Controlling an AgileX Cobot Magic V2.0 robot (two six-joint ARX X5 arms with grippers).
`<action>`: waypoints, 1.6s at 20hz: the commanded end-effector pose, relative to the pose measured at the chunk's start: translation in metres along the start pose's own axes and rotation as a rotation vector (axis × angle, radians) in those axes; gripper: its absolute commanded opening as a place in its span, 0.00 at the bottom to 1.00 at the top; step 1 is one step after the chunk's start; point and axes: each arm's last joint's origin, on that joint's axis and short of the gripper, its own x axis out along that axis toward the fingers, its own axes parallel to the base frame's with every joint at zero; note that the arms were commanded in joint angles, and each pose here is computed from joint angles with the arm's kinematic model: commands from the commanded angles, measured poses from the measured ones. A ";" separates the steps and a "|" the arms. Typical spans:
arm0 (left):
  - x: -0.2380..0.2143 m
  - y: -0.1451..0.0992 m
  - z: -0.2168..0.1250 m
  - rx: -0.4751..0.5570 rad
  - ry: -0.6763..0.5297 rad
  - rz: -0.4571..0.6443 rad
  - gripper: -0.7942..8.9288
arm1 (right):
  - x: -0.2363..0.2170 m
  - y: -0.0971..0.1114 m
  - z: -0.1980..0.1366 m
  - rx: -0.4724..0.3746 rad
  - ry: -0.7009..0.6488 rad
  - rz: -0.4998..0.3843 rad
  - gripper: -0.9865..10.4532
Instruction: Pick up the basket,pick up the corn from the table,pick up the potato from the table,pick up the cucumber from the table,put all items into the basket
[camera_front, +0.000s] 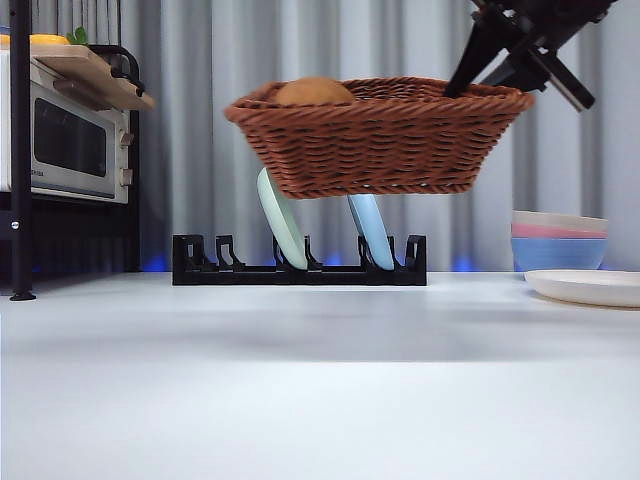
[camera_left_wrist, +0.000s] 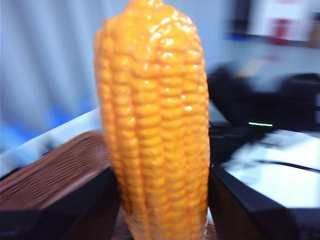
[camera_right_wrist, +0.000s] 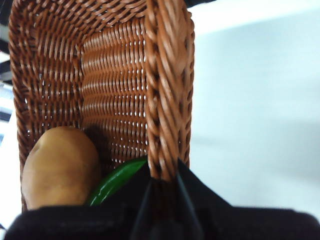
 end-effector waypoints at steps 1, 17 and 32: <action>0.025 0.008 -0.013 -0.071 0.034 0.169 0.07 | -0.001 0.009 0.000 -0.018 -0.012 0.034 0.08; 0.090 0.017 -0.054 -0.084 0.181 0.200 0.73 | 0.004 0.020 -0.006 -0.041 0.013 0.059 0.08; 0.013 0.011 0.042 0.068 0.163 0.326 0.73 | 0.019 0.009 -0.006 0.002 0.017 -0.036 0.08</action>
